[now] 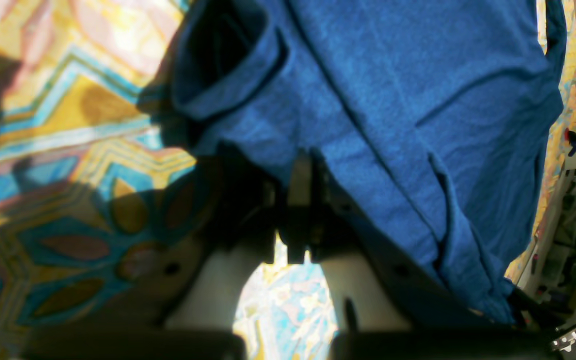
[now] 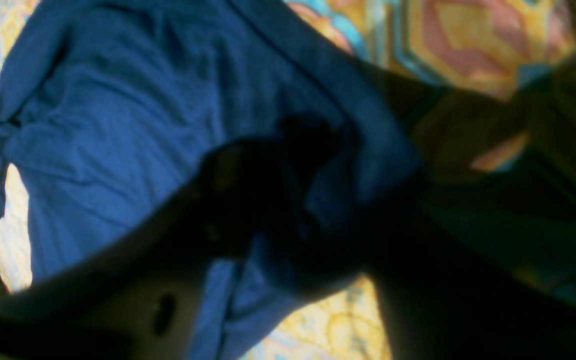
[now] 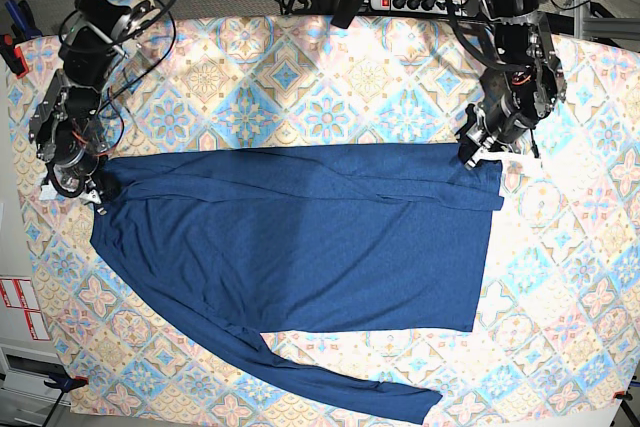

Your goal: Fold the T-shirt properly

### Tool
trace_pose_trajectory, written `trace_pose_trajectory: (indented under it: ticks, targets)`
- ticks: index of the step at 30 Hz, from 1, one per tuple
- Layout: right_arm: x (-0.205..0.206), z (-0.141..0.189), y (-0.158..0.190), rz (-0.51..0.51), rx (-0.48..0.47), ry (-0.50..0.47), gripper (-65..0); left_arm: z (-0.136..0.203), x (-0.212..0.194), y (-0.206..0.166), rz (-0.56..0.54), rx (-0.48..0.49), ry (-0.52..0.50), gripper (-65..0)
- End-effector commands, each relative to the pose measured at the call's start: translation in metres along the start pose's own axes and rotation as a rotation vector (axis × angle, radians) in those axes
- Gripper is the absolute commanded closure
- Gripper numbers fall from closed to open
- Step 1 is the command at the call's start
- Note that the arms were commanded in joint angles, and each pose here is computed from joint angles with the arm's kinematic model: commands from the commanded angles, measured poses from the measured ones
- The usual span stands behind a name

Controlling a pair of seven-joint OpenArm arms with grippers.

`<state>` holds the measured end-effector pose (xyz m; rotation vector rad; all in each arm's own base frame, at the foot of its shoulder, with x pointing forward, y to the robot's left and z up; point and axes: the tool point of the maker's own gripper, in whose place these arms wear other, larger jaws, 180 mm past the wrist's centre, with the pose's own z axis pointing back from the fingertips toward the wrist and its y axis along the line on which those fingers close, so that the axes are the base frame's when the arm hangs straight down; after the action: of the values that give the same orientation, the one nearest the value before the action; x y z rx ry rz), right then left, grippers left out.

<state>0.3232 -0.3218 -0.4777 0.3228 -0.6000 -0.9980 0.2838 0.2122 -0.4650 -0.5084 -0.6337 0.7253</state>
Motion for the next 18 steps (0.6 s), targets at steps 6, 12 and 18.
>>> trace_pose_trajectory:
  ticks: [6,12,18]
  targets:
    - [-0.008,0.0,0.004,-0.007,0.006,0.042,-6.9,0.009,0.01,-0.013,-0.043,-0.037,-0.018,0.0]
    - [-0.015,0.002,-0.011,-0.007,-0.019,0.053,-3.0,0.021,0.009,-0.015,-0.079,-0.039,-0.018,0.0]
    - [0.006,0.026,-0.016,0.064,-0.023,-0.034,-2.9,0.028,-0.002,-0.002,-0.084,-0.012,0.004,0.0]
